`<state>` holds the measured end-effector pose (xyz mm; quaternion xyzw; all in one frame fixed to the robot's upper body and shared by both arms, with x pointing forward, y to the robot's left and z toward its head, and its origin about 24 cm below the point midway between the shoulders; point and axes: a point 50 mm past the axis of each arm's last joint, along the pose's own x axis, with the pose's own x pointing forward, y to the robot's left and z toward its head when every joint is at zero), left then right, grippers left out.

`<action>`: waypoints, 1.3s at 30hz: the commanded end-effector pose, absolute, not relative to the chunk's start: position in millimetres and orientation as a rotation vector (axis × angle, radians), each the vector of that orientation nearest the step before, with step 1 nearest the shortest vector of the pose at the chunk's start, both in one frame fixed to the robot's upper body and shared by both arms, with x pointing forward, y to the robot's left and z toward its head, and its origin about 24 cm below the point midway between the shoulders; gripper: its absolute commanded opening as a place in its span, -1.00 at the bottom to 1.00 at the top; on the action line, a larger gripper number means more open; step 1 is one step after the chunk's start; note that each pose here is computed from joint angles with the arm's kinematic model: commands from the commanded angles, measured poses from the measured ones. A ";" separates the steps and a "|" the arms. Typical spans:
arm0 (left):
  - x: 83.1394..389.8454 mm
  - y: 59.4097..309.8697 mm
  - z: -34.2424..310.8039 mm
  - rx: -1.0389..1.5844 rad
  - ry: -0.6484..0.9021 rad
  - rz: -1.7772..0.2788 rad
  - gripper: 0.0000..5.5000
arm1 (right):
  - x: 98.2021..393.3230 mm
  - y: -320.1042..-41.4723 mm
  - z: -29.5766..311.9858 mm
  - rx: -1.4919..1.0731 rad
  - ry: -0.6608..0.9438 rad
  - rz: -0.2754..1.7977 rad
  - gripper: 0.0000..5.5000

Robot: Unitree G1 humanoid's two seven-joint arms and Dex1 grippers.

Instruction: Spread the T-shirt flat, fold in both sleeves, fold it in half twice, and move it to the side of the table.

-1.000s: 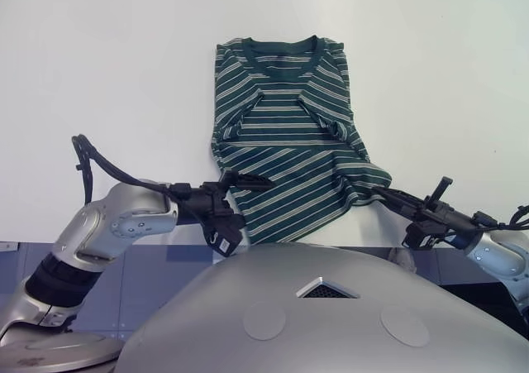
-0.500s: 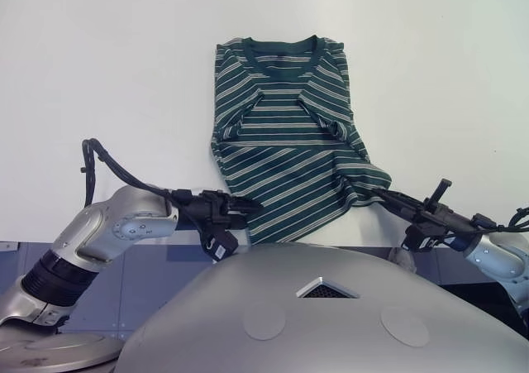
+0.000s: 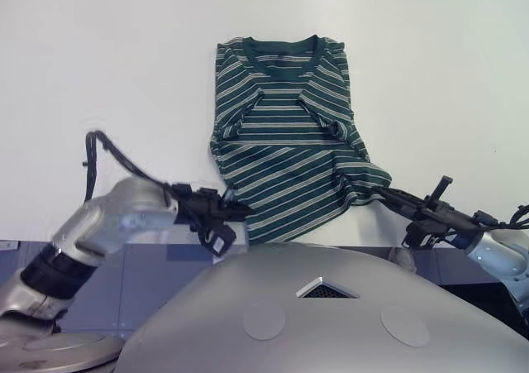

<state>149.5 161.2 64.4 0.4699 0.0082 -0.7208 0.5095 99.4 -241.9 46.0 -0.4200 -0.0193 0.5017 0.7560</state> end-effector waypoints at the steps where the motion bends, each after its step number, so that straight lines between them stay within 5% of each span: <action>1: 192.4 166.7 110.4 1.044 0.017 -1.754 -0.99 | 133.9 -227.2 86.7 -0.870 0.023 1.229 -1.00; 8: 200.0 170.4 142.9 0.660 0.310 -1.940 -0.99 | 177.0 -200.5 168.3 -0.794 0.317 1.619 -1.00; 12: 180.4 187.0 145.9 0.569 0.587 -2.051 -0.99 | 163.4 -197.5 182.7 -0.719 0.551 1.840 -1.00; 17: 152.9 182.5 153.3 0.344 0.671 -2.135 -0.99 | 145.5 -187.7 198.1 -0.563 0.652 1.975 -1.00; 23: 221.3 176.5 169.6 0.247 0.509 -1.843 -0.99 | 211.5 -203.6 203.6 -0.478 0.537 1.678 -1.00; 27: 259.7 188.3 160.8 0.253 0.590 -1.700 -0.99 | 262.0 -212.1 178.0 -0.470 0.579 1.549 -1.00; 33: 298.2 201.9 142.2 0.265 0.678 -1.554 -0.99 | 324.9 -186.4 147.3 -0.417 0.549 1.447 -1.00; 39: 326.0 212.5 132.7 0.232 0.685 -1.223 -0.99 | 346.0 -169.4 112.2 -0.340 0.519 1.340 -1.00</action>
